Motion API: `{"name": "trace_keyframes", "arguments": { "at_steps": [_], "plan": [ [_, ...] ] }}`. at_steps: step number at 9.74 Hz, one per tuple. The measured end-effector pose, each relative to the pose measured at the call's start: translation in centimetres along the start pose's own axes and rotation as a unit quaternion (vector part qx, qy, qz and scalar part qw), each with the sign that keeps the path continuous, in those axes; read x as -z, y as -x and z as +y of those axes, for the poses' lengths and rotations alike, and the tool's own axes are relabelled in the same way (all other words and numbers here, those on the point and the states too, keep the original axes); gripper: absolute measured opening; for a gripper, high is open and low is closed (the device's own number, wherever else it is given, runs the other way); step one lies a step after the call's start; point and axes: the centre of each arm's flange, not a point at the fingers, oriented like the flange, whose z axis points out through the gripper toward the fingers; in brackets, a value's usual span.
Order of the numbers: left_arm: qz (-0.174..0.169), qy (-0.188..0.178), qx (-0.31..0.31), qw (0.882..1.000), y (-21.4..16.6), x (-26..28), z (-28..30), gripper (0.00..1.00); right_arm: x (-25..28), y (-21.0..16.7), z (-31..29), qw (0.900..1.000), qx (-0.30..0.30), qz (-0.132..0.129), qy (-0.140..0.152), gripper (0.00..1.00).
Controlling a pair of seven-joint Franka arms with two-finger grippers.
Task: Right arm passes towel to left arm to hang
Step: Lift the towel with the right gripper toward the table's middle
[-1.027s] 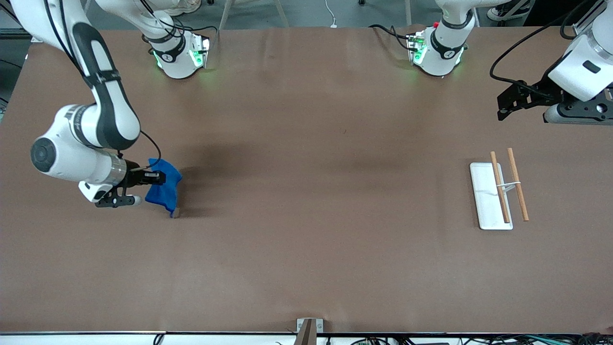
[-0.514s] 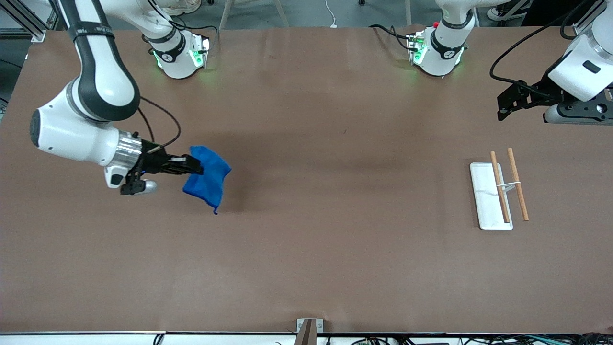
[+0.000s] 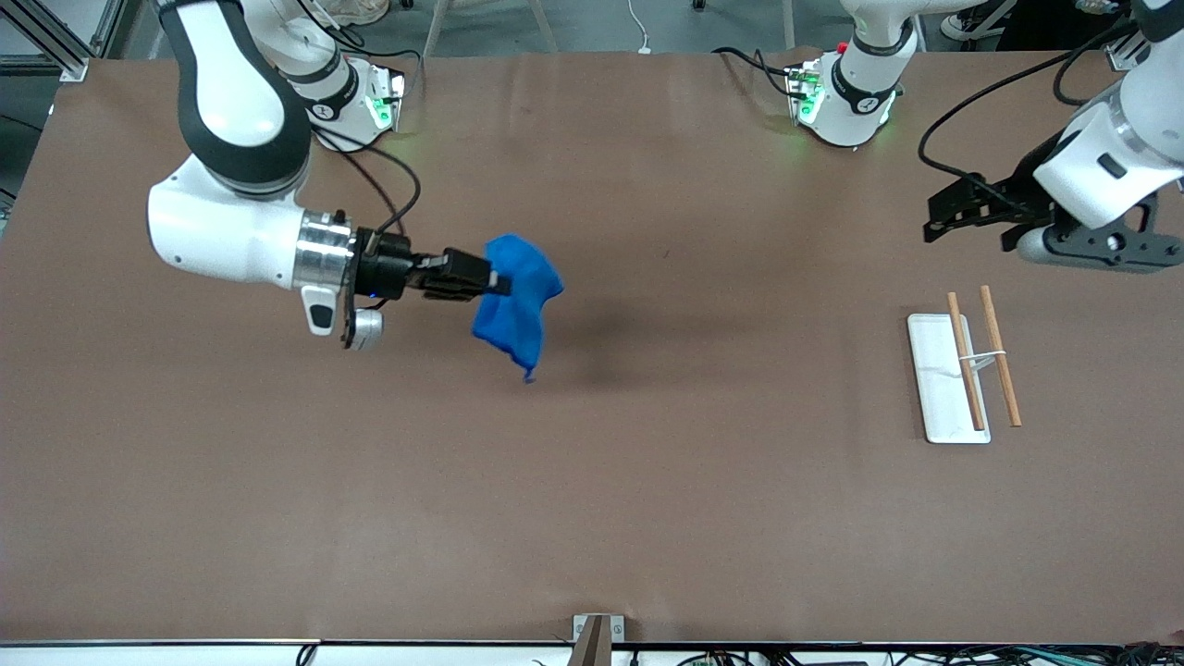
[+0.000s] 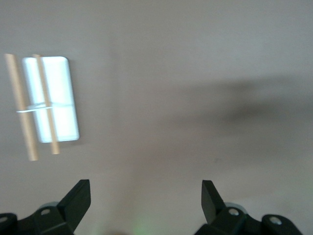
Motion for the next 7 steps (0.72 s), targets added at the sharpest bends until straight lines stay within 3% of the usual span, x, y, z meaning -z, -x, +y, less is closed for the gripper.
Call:
{"name": "trace_keyframes", "arguments": {
  "at_steps": [2, 4, 7],
  "plan": [
    [-0.008, 0.063, -0.026, 0.998, -0.6, -0.9, 3.9, 1.0, -3.1, 1.1, -2.4, 0.997, -0.03, 0.004, -0.069, 0.13],
    [-0.008, 0.146, -0.065, 0.987, -0.5, -0.1, 6.6, 1.0, -7.2, 1.8, -2.7, 0.99, -0.074, -0.007, -0.123, 0.13],
    [0.004, 0.254, -0.157, 0.954, -1.7, -1.0, 8.3, 0.98, -9.8, 2.2, -3.6, 0.985, -0.086, -0.021, -0.15, 0.13]
  ]
}}
